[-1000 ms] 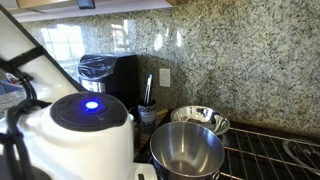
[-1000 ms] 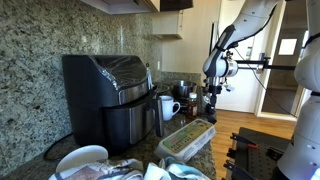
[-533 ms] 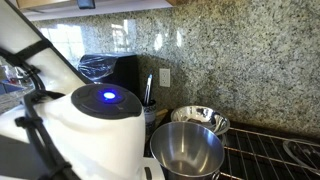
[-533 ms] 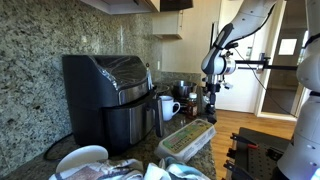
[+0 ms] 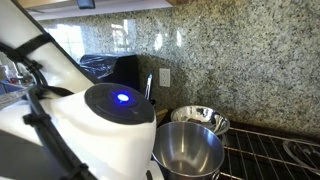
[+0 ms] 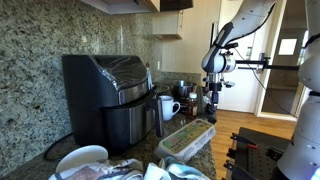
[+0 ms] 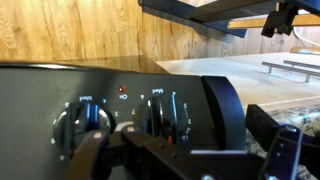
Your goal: Twist the first knob on the stove
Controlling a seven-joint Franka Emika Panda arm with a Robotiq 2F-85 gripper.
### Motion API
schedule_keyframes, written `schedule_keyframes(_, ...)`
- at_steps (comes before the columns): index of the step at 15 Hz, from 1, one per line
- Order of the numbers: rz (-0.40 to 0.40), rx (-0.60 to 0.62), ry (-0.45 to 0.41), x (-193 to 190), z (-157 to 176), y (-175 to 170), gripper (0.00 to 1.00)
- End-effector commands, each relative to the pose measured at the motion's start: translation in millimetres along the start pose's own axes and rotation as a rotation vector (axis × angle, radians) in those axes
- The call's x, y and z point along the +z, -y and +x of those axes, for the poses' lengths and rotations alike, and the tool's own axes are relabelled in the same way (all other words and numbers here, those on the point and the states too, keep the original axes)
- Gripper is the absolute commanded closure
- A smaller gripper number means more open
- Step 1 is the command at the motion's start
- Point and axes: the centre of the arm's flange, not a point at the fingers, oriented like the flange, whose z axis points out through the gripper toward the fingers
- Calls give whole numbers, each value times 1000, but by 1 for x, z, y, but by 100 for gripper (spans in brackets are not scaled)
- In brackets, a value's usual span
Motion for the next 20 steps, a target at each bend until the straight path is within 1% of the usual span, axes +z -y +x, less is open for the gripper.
schedule_keyframes(1, 46, -50, 8, -8, 0, 0, 0)
schedule_keyframes(2, 51, -50, 4, -10, 0, 1, 0)
schedule_keyframes(3, 29, -30, 14, 0, 0, 1, 0)
schedule_keyframes(11, 31, -31, 22, 2, 1, 2, 0)
schedule_keyframes(20, -6, -39, 32, 2, -3, 9, 0)
